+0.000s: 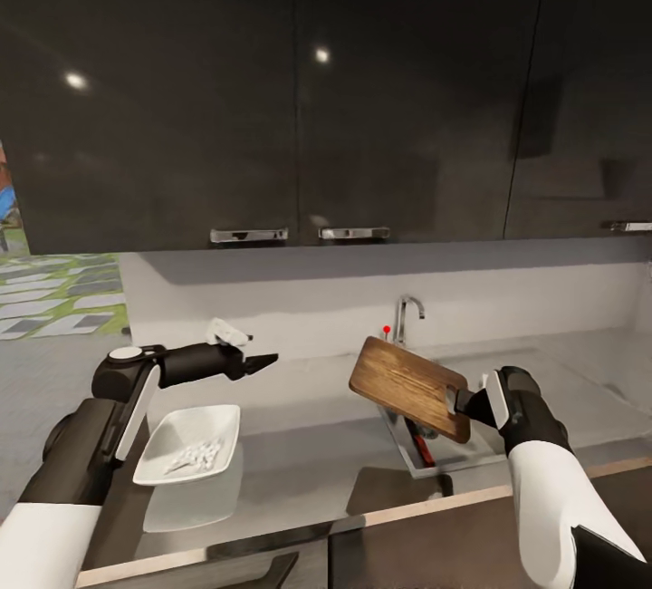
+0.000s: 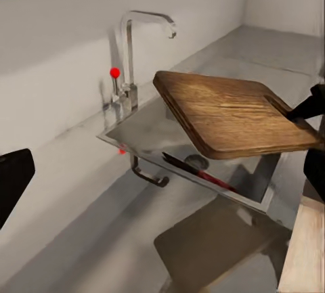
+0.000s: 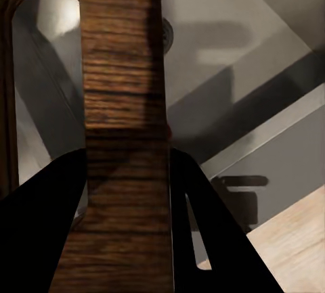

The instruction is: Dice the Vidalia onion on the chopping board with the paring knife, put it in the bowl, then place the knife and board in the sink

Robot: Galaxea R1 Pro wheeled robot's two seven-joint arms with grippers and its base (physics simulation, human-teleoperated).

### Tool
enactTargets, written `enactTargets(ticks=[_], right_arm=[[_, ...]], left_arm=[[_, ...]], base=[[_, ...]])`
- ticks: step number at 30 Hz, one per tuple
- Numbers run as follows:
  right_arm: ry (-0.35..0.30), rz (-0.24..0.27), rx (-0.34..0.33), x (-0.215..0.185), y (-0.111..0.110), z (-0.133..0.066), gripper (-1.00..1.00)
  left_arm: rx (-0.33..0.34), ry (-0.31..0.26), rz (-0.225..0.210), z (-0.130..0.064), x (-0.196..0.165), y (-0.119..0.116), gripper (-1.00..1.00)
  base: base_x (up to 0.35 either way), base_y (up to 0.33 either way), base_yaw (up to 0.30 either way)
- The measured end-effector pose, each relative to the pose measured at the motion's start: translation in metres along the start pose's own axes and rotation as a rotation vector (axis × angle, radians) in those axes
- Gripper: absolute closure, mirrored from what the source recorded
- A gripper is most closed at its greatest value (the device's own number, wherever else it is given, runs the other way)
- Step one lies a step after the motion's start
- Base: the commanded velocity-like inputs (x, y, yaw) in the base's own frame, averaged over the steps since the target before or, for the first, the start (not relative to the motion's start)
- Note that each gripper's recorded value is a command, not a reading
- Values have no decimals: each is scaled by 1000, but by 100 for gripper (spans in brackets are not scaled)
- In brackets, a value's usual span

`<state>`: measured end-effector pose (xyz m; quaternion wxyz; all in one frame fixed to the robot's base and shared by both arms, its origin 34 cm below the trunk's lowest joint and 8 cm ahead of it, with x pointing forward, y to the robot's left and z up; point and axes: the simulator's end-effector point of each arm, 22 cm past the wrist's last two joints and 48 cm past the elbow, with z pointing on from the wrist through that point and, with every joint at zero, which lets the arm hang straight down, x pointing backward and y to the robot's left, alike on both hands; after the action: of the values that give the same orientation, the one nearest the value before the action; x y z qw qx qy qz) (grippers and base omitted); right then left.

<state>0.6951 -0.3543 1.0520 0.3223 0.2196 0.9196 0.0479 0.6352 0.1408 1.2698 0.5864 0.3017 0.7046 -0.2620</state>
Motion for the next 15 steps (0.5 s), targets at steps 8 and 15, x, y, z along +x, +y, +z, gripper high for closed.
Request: enactTargets(ticks=[8,15], right_arm=[[66,26,25,30,2,16,100],[68,153,-63,33,25,18,100]], left_arm=[[7,-1,0,0,0,-2,-100],[7,-2,1,0,-1,-2,-100]], base=[[0,0,0],[0,0,0]])
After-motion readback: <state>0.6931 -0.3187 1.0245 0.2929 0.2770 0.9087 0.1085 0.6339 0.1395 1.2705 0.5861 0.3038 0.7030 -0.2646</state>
